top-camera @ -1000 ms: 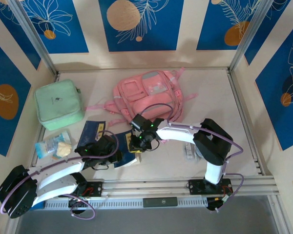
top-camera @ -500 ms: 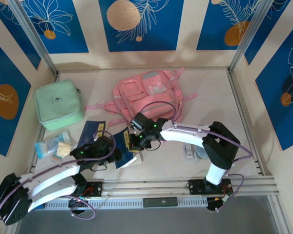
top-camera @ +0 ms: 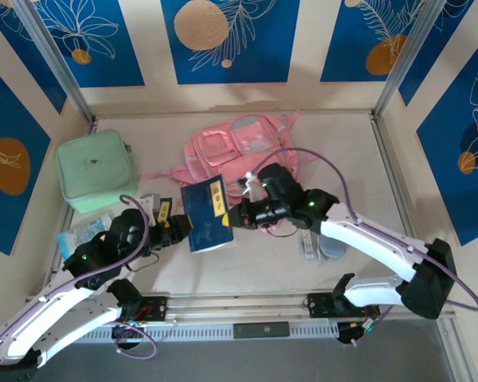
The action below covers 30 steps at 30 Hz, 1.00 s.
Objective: Pack the student bag
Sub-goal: Pick up the book from the bottom-center of the table.
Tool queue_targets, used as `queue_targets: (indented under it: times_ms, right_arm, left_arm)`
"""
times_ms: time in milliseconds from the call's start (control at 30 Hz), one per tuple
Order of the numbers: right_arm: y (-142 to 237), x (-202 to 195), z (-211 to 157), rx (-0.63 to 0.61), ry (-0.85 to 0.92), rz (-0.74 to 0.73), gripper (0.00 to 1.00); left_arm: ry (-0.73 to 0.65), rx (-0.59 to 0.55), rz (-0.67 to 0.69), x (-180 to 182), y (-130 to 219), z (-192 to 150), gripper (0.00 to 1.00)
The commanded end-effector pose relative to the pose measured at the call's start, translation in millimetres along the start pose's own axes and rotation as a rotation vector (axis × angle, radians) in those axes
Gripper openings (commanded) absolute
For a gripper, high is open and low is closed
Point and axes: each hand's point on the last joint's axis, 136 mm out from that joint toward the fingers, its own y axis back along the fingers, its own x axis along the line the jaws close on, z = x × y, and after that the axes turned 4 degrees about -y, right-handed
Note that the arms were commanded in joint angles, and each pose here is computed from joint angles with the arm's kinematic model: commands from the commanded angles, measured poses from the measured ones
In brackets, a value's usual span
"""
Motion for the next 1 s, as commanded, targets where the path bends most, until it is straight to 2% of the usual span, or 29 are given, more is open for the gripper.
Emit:
queue_targets:
  times_ms: [0, 167, 300, 400, 467, 833, 967]
  right_arm:
    - [21, 22, 4, 0.017, 0.081, 0.141, 0.0]
    - [48, 34, 18, -0.001, 0.078, 0.281, 0.0]
    - [56, 40, 21, -0.01, 0.098, 0.324, 0.0]
    - [57, 36, 25, -0.02, 0.087, 0.33, 0.0]
    - [54, 26, 28, -0.027, 0.065, 0.31, 0.0]
    - [42, 3, 33, -0.027, 0.03, 0.285, 0.0]
    - [41, -5, 33, -0.03, 0.026, 0.254, 0.01]
  left_arm:
    - [-0.045, 0.017, -0.144, -37, -4, 10, 0.78]
    - [-0.034, 0.03, -0.325, -83, -12, 22, 0.77]
    - [0.002, 0.04, -0.372, -94, -22, 23, 0.76]
    - [0.015, 0.032, -0.422, -104, -25, 27, 0.68]
    - [0.023, 0.013, -0.462, -111, -23, 31, 0.6]
    - [0.036, 0.003, -0.511, -125, -29, 36, 0.3]
    - [0.037, -0.004, -0.489, -122, -32, 37, 0.12]
